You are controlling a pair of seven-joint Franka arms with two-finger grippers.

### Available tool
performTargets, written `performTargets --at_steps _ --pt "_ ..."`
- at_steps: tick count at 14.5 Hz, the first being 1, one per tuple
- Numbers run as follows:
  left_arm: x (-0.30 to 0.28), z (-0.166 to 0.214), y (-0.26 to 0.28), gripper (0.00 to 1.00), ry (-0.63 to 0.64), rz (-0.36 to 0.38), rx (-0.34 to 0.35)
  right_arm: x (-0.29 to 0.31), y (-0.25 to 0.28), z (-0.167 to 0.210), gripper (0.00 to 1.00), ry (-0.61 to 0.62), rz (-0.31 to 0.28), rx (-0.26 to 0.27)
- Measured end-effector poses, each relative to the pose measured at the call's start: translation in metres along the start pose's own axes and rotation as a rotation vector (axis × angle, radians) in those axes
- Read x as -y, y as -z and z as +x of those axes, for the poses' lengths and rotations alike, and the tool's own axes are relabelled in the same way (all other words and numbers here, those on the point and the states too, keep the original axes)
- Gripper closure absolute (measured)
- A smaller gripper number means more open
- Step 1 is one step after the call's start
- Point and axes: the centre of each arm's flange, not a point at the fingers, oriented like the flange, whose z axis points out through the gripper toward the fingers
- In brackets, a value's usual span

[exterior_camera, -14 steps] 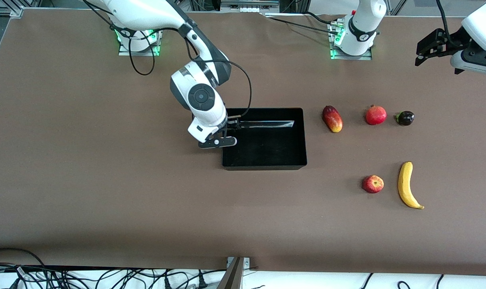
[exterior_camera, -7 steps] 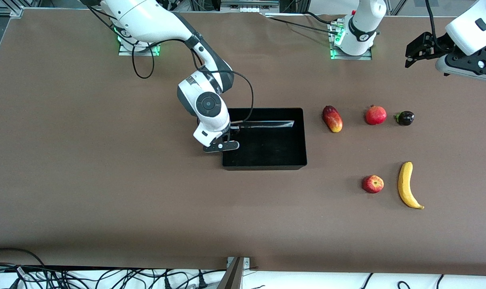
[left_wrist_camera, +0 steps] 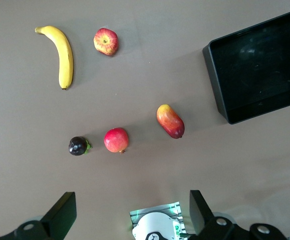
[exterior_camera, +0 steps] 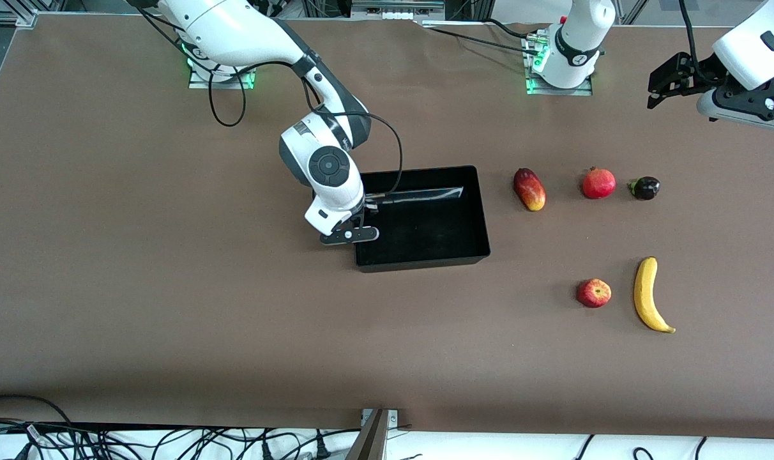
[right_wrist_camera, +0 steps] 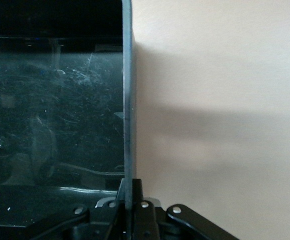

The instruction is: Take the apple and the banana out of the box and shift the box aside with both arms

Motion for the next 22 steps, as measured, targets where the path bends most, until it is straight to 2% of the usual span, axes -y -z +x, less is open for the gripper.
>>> performTargets --at_steps 4,7,9,13,17,20,22 --pt "0.001 0.0 0.0 0.0 0.027 0.0 0.0 -0.073 0.061 0.029 0.96 -0.022 -0.053 0.01" --pt "0.001 0.0 0.0 0.0 0.033 0.0 0.001 -0.194 0.114 0.055 0.96 0.032 -0.049 0.057" --pt "0.001 0.0 -0.001 0.0 0.034 0.0 0.001 -0.283 0.127 0.059 0.96 0.065 -0.029 0.077" --pt "0.001 0.0 -0.001 0.0 0.036 0.0 0.002 -0.409 0.103 0.039 0.96 0.084 -0.017 0.108" --pt "0.001 0.0 -0.001 0.0 0.043 -0.001 0.004 -0.486 0.037 0.007 0.96 0.068 -0.047 0.048" --pt "0.001 0.0 -0.002 0.0 0.049 -0.001 0.004 -0.511 -0.002 -0.019 0.96 0.035 -0.007 0.017" --pt "0.001 0.0 -0.002 0.0 0.054 -0.001 0.004 -0.518 -0.002 -0.024 0.96 0.025 0.008 0.003"
